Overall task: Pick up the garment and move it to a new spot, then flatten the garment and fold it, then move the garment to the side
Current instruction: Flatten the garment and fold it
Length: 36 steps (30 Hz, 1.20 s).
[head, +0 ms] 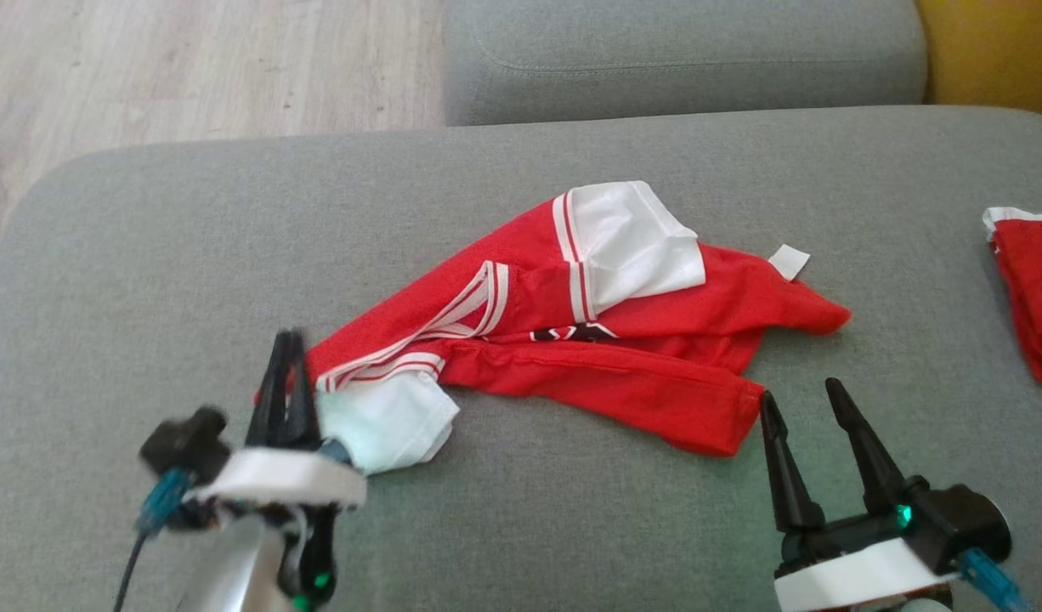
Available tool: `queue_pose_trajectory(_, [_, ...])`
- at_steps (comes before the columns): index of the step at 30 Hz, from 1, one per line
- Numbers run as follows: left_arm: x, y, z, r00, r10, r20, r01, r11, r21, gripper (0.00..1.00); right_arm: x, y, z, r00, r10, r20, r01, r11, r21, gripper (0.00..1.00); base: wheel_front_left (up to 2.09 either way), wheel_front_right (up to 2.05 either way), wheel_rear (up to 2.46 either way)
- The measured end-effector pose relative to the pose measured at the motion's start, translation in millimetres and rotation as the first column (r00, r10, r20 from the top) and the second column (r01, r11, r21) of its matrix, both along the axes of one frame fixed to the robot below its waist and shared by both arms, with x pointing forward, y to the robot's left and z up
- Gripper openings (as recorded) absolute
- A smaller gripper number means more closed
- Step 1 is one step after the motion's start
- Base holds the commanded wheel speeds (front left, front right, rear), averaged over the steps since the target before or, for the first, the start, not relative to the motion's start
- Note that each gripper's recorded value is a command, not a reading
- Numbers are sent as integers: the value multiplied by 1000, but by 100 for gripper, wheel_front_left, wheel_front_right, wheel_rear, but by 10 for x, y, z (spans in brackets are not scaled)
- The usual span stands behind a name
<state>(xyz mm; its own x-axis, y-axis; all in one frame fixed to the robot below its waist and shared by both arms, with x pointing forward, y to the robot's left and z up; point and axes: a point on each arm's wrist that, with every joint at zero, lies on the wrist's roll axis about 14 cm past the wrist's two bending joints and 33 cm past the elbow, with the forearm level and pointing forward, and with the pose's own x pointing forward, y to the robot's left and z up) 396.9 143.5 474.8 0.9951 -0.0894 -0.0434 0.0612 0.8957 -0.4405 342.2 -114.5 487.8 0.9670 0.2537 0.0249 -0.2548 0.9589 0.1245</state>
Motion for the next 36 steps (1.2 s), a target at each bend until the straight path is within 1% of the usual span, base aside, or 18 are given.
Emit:
queue_pose_trajectory(1, [39,-46,44,1000,-13,13,13,1000,15,73,2,11,-3,1000,3,-1,-3,1000,1,100,0,0,0])
queue_pose_trajectory(2, [90,-86,95,999,-21,26,20,999,39,100,-3,21,-10,1000,6,-3,-6,1000,1,100,0,0,0])
queue_pose_trajectory(7, [305,-255,361,993,-55,104,38,987,158,100,-21,-44,-45,1000,-15,-15,15,1000,-1,100,0,0,0])
queue_pose_trajectory(11, [206,-410,265,990,-109,94,87,973,214,100,-24,-103,-76,999,-34,-26,33,999,-3,100,0,0,0])
queue_pose_trajectory(12, [138,-428,190,990,-117,78,97,969,226,100,-25,-113,-83,999,-37,-28,37,999,-3,100,0,0,0])
queue_pose_trajectory(13, [-39,-405,-23,994,-105,21,97,964,249,100,-22,-137,-92,999,-44,-31,44,999,-5,100,0,0,0])
queue_pose_trajectory(15, [-252,-332,-272,996,-76,-54,88,962,257,100,-18,-142,-95,998,-46,-32,46,999,-5,100,0,0,0])
queue_pose_trajectory(18, [-567,-245,-614,985,-54,-163,99,953,285,100,-16,-129,-93,999,-43,-31,43,999,-1,100,0,0,0])
queue_pose_trajectory(21, [-754,-187,-863,968,-45,-247,120,947,298,100,-11,-114,-93,999,-39,-32,39,999,3,100,0,0,0])
queue_pose_trajectory(25, [-884,-160,-1138,937,-54,-344,164,941,297,100,-8,-94,-97,999,-33,-34,33,999,3,100,0,0,0])
queue_pose_trajectory(27, [-875,-144,-1212,927,-58,-371,175,940,292,100,-12,-88,-99,999,-30,-34,31,1000,3,100,0,0,0])
queue_pose_trajectory(29, [-785,-132,-1220,926,-58,-373,177,939,295,100,-16,-89,-108,999,-28,-37,28,1000,0,100,0,0,0])
queue_pose_trajectory(34, [-493,-159,-1142,931,-111,-347,219,931,291,100,-22,-123,-147,998,-27,-48,27,1000,-14,100,0,0,0])
queue_pose_trajectory(36, [-451,-182,-1113,933,-126,-336,231,928,291,100,-23,-134,-152,998,-29,-49,28,999,-17,100,0,0,0])
